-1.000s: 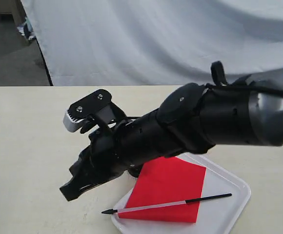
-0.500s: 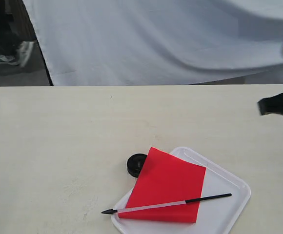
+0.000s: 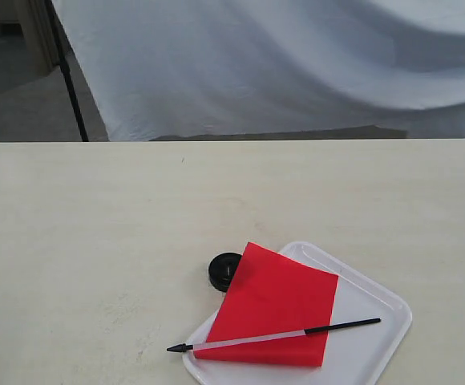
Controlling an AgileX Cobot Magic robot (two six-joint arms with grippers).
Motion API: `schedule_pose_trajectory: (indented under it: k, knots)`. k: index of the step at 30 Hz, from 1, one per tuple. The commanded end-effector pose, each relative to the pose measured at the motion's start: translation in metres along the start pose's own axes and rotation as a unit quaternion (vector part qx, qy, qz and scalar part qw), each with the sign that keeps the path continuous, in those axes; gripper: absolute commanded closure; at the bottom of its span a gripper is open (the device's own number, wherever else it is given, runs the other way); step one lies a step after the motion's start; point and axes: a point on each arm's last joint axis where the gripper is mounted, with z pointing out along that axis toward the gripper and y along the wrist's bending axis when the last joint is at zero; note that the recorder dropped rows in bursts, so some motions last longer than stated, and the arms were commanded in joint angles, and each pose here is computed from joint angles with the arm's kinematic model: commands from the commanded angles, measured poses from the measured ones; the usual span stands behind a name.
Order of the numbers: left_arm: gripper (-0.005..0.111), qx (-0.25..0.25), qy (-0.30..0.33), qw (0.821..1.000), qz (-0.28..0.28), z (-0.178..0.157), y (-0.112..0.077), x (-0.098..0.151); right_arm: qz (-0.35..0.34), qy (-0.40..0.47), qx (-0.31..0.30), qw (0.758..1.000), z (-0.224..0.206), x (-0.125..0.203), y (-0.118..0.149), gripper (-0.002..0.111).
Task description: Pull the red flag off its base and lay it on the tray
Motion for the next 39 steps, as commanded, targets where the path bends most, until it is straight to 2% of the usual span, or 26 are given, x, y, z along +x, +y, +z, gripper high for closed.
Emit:
schedule_pose_trajectory:
  k: [1, 2, 12, 16, 20, 28, 29, 39]
  knots:
    - [0.105, -0.002, -0.003, 1.0, -0.001, 0.0, 0.0, 0.0, 0.026, -0.091, -0.037, 0.995, -0.033, 0.012, -0.002, 0.108]
    - [0.105, -0.002, -0.003, 1.0, -0.001, 0.0, 0.0, 0.0, 0.029, -0.117, -0.038, 0.992, -0.044, 0.011, -0.003, 0.108]
    - [0.105, -0.001, 0.0, 1.0, -0.001, 0.0, 0.0, 0.0, 0.04, -0.112, -0.039, 0.992, -0.044, 0.014, -0.004, 0.108]
    - [0.105, -0.001, 0.0, 1.0, -0.001, 0.0, 0.0, 0.0, 0.086, -0.08, -0.042, 0.992, -0.043, 0.02, -0.003, 0.108]
    - [0.105, -0.001, 0.0, 1.0, -0.001, 0.0, 0.0, 0.0, 0.083, -0.069, -0.048, 0.993, -0.032, 0.039, -0.002, 0.108]
    - [0.105, -0.001, 0.0, 1.0, -0.001, 0.0, 0.0, 0.0, 0.071, -0.011, -0.068, 0.995, -0.007, 0.121, 0.001, 0.108]
    - [0.105, -0.001, 0.0, 1.0, -0.001, 0.0, 0.0, 0.0, 0.07, 0.038, -0.046, 0.996, -0.007, 0.13, -0.002, 0.108]
    - [0.105, -0.001, 0.0, 1.0, -0.001, 0.0, 0.0, 0.0, 0.067, 0.049, -0.041, 0.996, -0.007, 0.133, -0.003, 0.108]
